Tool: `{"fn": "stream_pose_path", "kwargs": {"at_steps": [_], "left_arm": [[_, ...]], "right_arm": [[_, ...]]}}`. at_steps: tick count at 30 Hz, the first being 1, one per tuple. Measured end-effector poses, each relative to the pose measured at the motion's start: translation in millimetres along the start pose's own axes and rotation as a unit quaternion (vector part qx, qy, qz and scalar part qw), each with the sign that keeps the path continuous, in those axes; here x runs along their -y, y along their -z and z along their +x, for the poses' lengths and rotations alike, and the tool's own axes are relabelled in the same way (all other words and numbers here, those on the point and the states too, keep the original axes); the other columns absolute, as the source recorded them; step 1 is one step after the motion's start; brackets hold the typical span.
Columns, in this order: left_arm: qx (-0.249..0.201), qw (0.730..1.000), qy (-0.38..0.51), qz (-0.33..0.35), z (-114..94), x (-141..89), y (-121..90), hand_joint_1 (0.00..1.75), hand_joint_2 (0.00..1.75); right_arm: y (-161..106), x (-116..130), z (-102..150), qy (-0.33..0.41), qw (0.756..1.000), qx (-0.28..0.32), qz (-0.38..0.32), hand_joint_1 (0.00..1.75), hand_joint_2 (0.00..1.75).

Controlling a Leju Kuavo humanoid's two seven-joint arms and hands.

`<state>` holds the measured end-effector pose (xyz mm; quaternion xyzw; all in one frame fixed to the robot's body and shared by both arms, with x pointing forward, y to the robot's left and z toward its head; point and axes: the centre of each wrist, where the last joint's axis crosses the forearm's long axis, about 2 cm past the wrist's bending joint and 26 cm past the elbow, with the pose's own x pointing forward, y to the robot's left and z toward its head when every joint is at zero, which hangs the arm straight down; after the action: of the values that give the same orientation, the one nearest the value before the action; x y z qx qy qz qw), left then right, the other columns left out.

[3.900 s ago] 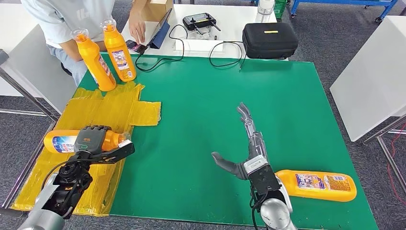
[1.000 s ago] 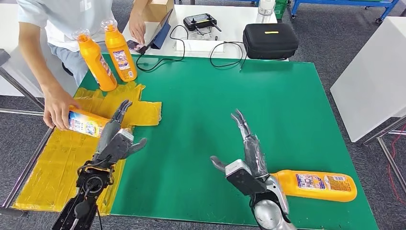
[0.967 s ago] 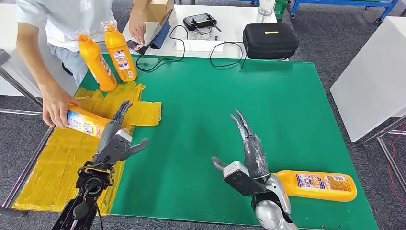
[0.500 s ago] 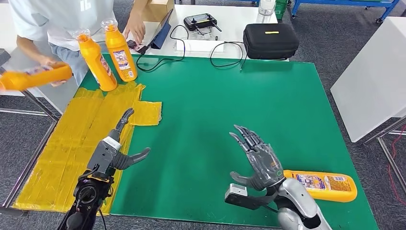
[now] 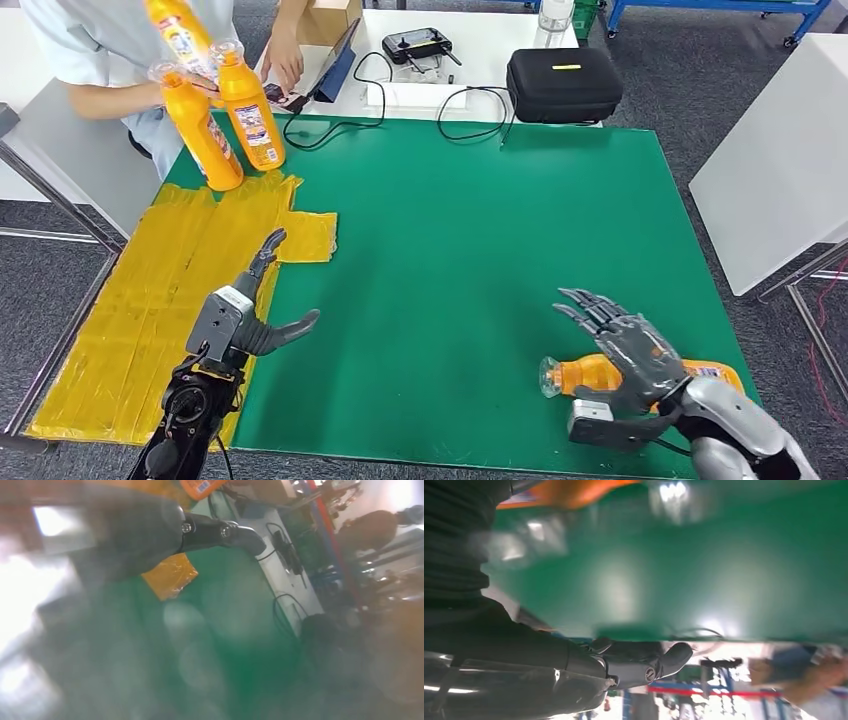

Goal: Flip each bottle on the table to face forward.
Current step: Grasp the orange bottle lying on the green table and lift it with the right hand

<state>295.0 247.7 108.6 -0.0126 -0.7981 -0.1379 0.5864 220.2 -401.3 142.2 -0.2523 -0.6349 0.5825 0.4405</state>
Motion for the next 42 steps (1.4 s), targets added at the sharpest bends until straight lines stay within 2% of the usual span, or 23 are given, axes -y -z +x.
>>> {"fn": "stream_pose_path", "kwargs": {"at_steps": [10, 16, 27, 42], "left_arm": [[-0.012, 1.000, -0.010, -0.011, -8, 9, 0, 0.00, 1.75], [-0.015, 1.000, -0.012, -0.019, -11, 12, 3, 0.00, 1.75], [-0.018, 0.999, -0.016, -0.030, -13, 17, 8, 0.00, 1.75], [-0.024, 0.999, -0.017, -0.041, -16, 21, 8, 0.00, 1.75]], "right_arm": [[-63, 32, -51, 0.014, 0.992, -0.097, 0.080, 0.00, 1.75], [-86, 45, -68, 0.020, 0.987, -0.127, 0.100, 0.00, 1.75], [-105, 48, -83, 0.037, 0.976, -0.159, 0.146, 0.00, 1.75], [-110, 36, -89, 0.043, 0.968, -0.179, 0.169, 0.00, 1.75]]}}
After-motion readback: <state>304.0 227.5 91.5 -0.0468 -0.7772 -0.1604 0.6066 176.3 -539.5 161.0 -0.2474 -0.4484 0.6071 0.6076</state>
